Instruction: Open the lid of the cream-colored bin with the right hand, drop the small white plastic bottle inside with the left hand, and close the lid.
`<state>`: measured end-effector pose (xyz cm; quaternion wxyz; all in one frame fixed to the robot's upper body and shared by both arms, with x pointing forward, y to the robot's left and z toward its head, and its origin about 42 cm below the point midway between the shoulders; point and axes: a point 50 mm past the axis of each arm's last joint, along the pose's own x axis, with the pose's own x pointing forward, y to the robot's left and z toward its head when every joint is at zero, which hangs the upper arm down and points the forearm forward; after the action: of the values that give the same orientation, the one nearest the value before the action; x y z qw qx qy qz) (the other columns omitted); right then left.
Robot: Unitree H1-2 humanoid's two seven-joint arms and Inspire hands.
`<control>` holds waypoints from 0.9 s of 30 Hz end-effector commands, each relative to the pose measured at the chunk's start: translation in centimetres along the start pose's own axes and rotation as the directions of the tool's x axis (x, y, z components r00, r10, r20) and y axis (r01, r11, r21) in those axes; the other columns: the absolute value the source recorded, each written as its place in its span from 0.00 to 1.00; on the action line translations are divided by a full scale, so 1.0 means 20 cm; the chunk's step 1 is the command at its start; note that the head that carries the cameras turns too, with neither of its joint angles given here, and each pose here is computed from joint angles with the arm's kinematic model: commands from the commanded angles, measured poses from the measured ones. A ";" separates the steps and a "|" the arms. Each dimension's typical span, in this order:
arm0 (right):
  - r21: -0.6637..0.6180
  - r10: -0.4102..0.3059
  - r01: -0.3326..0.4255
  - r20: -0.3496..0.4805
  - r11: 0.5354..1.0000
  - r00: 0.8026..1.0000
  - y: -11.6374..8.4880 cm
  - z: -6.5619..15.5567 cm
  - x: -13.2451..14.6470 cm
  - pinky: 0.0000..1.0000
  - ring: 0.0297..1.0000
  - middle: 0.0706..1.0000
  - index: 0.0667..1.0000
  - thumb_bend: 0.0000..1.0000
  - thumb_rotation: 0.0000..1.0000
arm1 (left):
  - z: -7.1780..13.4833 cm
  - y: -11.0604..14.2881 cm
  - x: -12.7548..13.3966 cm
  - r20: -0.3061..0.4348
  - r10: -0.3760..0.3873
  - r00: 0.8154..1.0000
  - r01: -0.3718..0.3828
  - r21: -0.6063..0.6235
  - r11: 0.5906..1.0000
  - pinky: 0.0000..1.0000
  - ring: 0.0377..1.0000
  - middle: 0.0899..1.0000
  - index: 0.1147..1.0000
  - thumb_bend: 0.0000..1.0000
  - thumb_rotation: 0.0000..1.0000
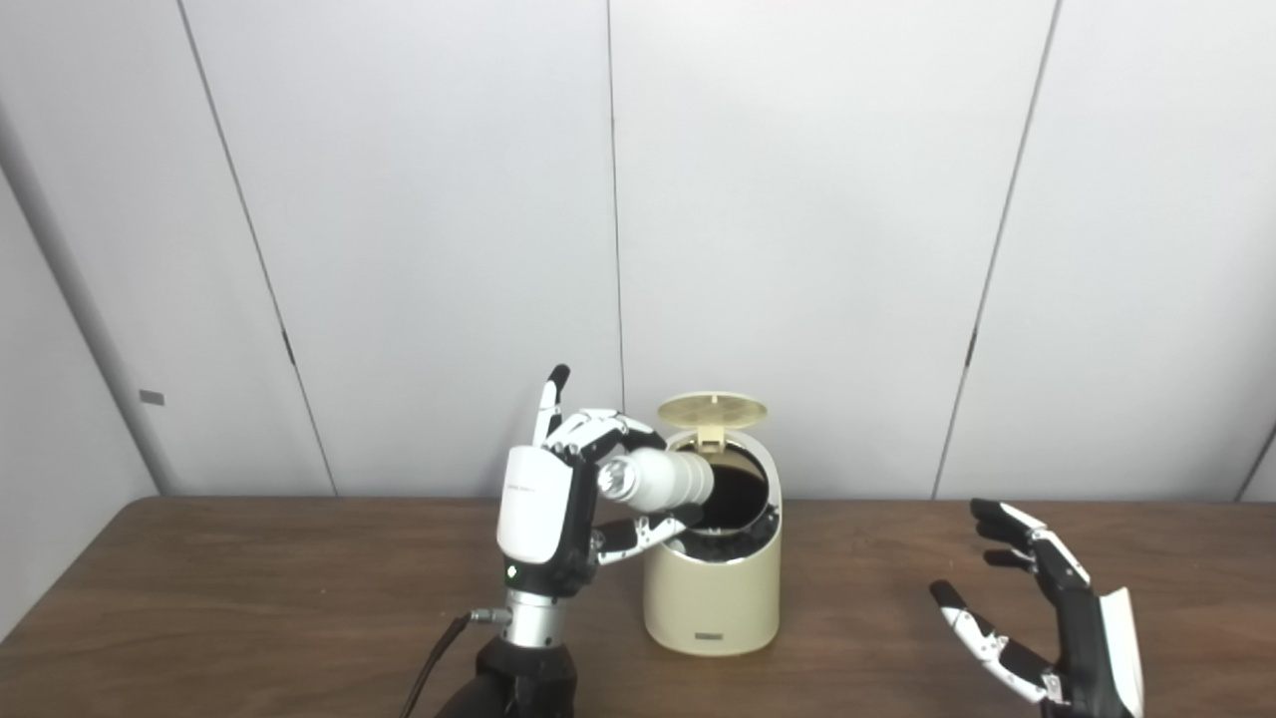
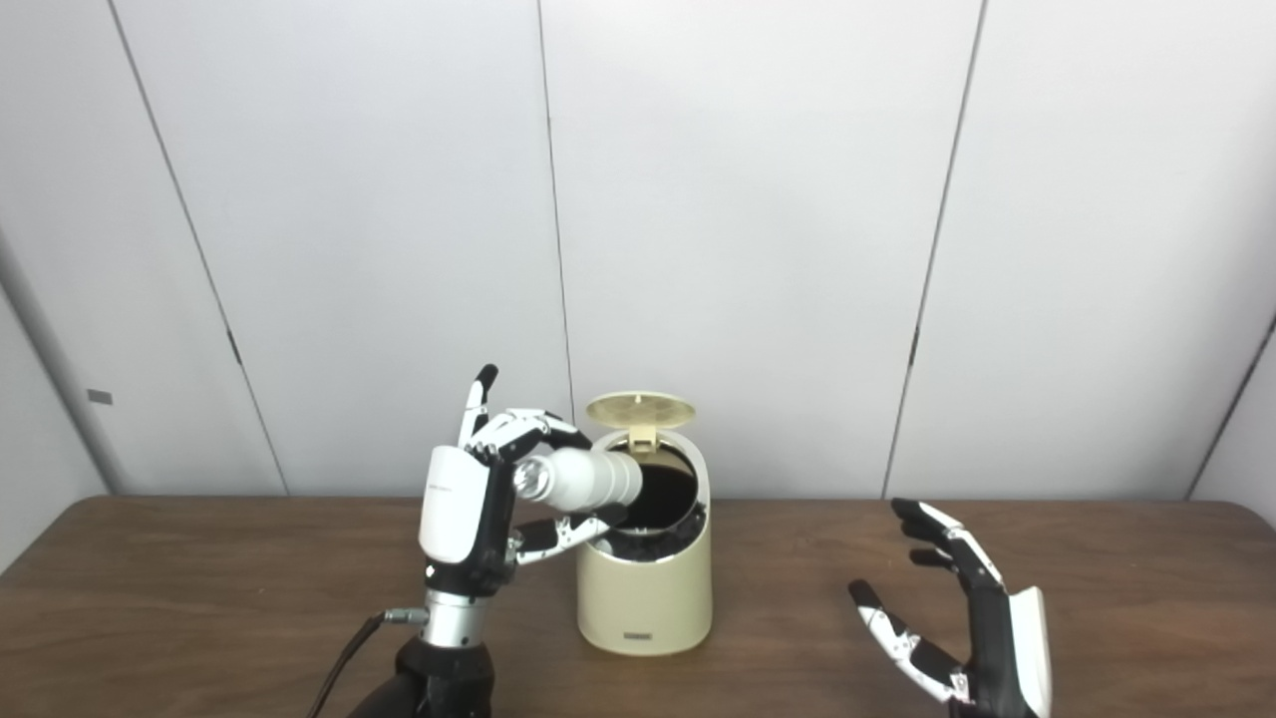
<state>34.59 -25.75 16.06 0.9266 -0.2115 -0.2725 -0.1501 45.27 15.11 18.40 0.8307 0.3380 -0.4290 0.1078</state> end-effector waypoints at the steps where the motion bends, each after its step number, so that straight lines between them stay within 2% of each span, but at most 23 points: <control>1: 0.029 -0.019 0.018 0.053 0.999 0.998 0.03 0.06 0.02 0.62 0.72 0.73 0.71 0.25 0.20 | 0.02 0.03 0.16 0.057 0.050 0.997 -0.049 -0.012 0.999 1.00 0.62 0.42 0.42 0.52 0.00; 3: 0.029 -0.022 0.020 0.056 0.999 0.998 0.03 0.07 0.02 0.62 0.71 0.72 0.71 0.24 0.20 | 0.01 0.02 0.16 0.052 0.040 0.998 -0.039 -0.009 0.999 1.00 0.62 0.43 0.42 0.52 0.00; 7: 0.040 -0.024 0.021 0.053 0.999 0.998 0.04 0.06 0.02 0.62 0.72 0.73 0.71 0.24 0.14 | 0.01 0.02 0.16 0.051 0.024 0.998 -0.024 -0.004 1.000 1.00 0.62 0.43 0.41 0.52 0.00; 19: 0.043 -0.022 0.020 0.052 0.999 0.998 0.05 0.07 0.02 0.62 0.72 0.73 0.71 0.25 0.18 | 0.03 0.00 0.19 0.052 0.002 0.999 -0.002 -0.005 1.000 1.00 0.60 0.44 0.41 0.52 0.00; 24: 0.047 -0.025 0.023 0.054 0.999 0.998 0.05 0.08 0.03 0.62 0.71 0.73 0.70 0.25 0.15 | 0.04 0.00 0.20 0.048 -0.002 0.999 0.002 0.000 1.000 1.00 0.61 0.42 0.42 0.52 0.00; 26: 0.048 -0.026 0.023 0.053 0.999 0.998 0.05 0.08 0.03 0.61 0.71 0.72 0.70 0.25 0.17 | 0.04 -0.01 0.20 0.043 -0.005 0.999 0.005 0.004 1.000 1.00 0.60 0.43 0.41 0.52 0.00; 27: 0.047 -0.026 0.023 0.054 0.999 0.998 0.05 0.08 0.03 0.61 0.71 0.72 0.70 0.25 0.14 | 0.04 -0.01 0.20 0.040 -0.007 0.999 0.007 0.006 1.000 1.00 0.60 0.44 0.41 0.52 0.00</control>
<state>34.53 -25.21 16.08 0.9270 -0.2063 -0.2742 -0.1512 46.10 14.68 18.76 0.8348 0.3534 -0.4124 0.0902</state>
